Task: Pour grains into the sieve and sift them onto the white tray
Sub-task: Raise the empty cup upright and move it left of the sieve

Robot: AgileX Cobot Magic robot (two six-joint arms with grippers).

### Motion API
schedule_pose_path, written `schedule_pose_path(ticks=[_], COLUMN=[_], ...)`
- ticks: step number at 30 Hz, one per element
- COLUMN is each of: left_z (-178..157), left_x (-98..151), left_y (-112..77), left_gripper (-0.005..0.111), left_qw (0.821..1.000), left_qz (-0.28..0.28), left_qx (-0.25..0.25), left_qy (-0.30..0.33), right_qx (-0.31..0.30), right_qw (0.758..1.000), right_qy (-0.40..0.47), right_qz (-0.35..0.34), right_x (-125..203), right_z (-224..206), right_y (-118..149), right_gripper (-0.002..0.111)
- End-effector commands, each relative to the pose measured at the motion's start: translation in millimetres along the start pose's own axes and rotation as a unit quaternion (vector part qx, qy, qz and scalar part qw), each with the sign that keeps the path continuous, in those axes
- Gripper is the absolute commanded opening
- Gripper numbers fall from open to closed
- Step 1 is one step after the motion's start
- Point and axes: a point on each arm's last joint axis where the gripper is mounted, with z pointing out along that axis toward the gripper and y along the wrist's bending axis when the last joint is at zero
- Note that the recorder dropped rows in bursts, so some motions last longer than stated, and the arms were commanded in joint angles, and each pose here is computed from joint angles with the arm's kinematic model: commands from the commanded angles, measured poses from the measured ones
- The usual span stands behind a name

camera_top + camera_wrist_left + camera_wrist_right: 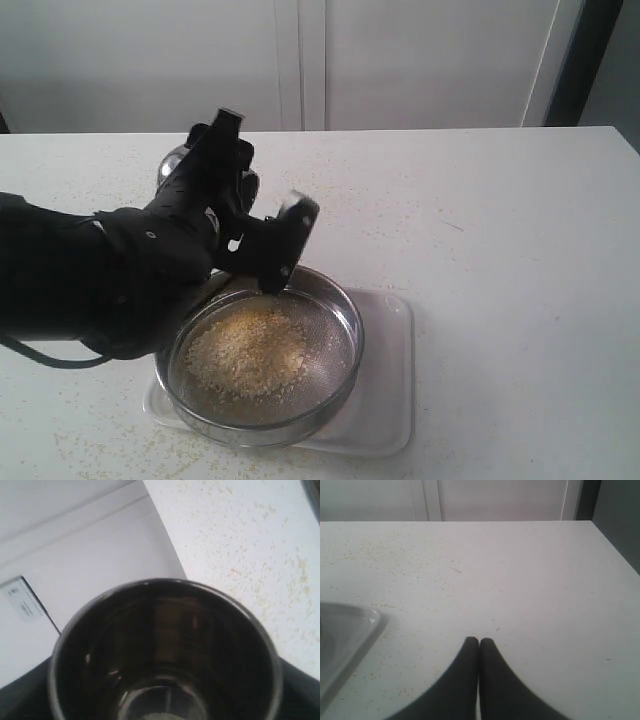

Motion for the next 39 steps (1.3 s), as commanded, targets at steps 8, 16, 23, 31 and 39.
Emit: schedule_pose_path(ticks=[8,16,23,31,39], left_z=[17,38,49,54,51], left_x=[33,52,64,71,75], left_y=[9.1,5.6,14.6,18.5,33.8], left_gripper=[0.000,0.000,0.000,0.000,0.000], left_qw=[0.936,0.887,0.855,0.828,0.732], left_qz=[-0.351,-0.454,-0.497,-0.512,-0.596], left_qx=[0.018,0.069,0.099,0.136,0.130], left_qy=[-0.017,-0.056,-0.113,-0.183,-0.302], right_qx=[0.000,0.000,0.000,0.000,0.000], right_qw=[1.000,1.000,1.000,1.000,1.000], right_qy=[-0.002,-0.002,-0.002,-0.002,-0.002], right_qz=[-0.001,-0.001,-0.001,-0.001,-0.001], right_x=[2,2,2,2,2], right_z=[0,0,0,0,0], right_y=[0,0,0,0,0], right_gripper=[0.000,0.000,0.000,0.000,0.000])
